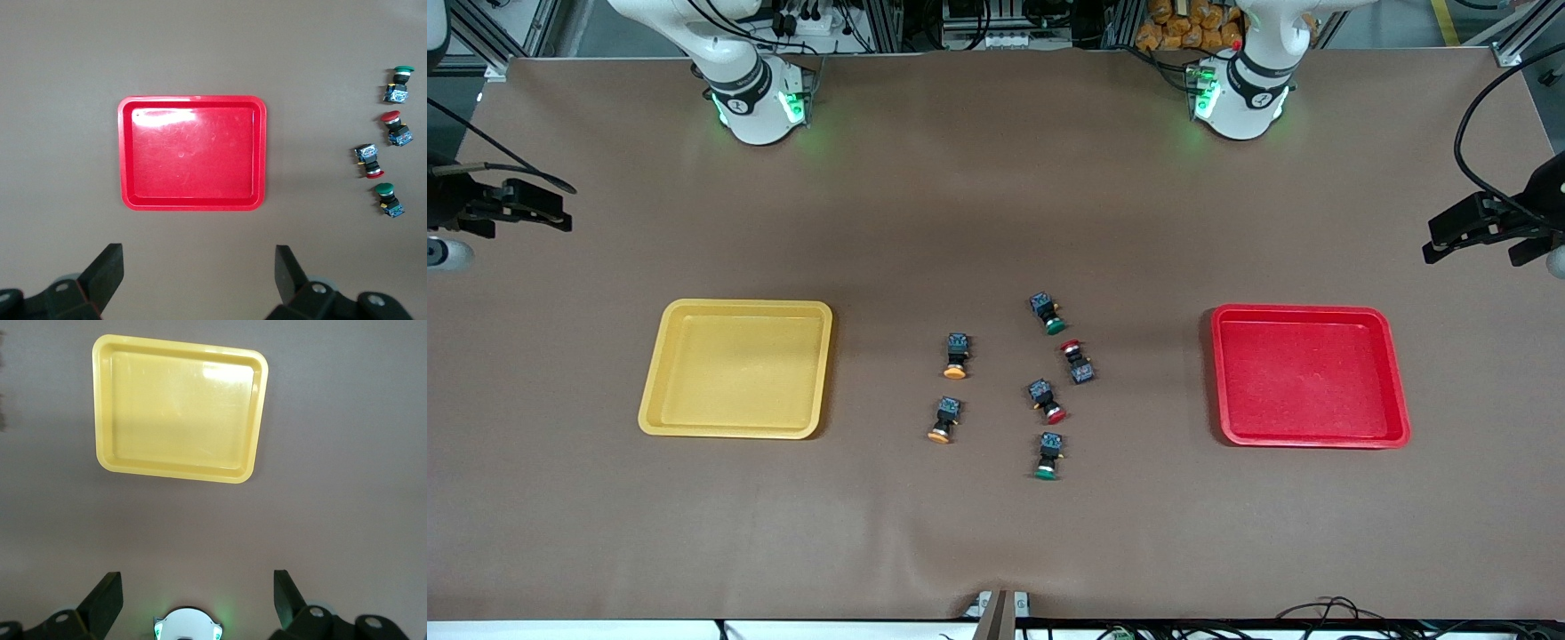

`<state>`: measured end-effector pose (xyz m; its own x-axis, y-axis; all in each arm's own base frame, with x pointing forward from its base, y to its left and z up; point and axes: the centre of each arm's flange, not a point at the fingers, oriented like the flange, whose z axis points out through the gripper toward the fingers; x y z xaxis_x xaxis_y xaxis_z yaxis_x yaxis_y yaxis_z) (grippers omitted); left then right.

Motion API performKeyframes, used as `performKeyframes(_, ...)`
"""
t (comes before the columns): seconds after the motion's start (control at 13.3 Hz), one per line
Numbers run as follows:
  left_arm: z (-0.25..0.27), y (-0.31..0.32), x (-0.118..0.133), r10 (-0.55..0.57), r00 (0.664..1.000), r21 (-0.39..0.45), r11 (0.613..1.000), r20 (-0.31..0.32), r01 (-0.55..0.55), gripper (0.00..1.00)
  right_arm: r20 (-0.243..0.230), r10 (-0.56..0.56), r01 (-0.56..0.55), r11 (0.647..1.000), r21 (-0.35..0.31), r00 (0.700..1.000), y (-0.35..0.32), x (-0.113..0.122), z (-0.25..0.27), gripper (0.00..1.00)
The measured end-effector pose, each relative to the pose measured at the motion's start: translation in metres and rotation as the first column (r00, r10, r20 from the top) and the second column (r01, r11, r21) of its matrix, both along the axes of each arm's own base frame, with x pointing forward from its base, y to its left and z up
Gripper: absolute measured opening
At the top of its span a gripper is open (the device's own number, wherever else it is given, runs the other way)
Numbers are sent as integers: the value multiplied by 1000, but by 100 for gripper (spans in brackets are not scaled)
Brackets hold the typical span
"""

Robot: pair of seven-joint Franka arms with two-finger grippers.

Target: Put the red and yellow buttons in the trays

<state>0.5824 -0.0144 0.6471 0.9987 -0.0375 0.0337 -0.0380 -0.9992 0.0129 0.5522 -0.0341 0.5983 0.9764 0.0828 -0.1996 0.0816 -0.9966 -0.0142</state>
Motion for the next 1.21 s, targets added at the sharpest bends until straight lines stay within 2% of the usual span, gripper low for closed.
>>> performKeyframes(0.6,0,2,0,3,1000,0,1000,0,-3,100,-9,43,-43,999,0,999,27,7,-10,100)
performKeyframes(0.83,0,2,0,3,1000,0,1000,0,-3,100,-15,38,-38,999,-24,999,89,8,-18,100)
performKeyframes(1.05,0,2,0,3,1000,0,1000,-1,-3,100,-26,29,-30,998,-48,999,167,-1,-26,100)
performKeyframes(1.21,0,2,0,3,1000,0,1000,-1,-3,100,-35,-4,4,1000,-24,999,211,-8,-34,100)
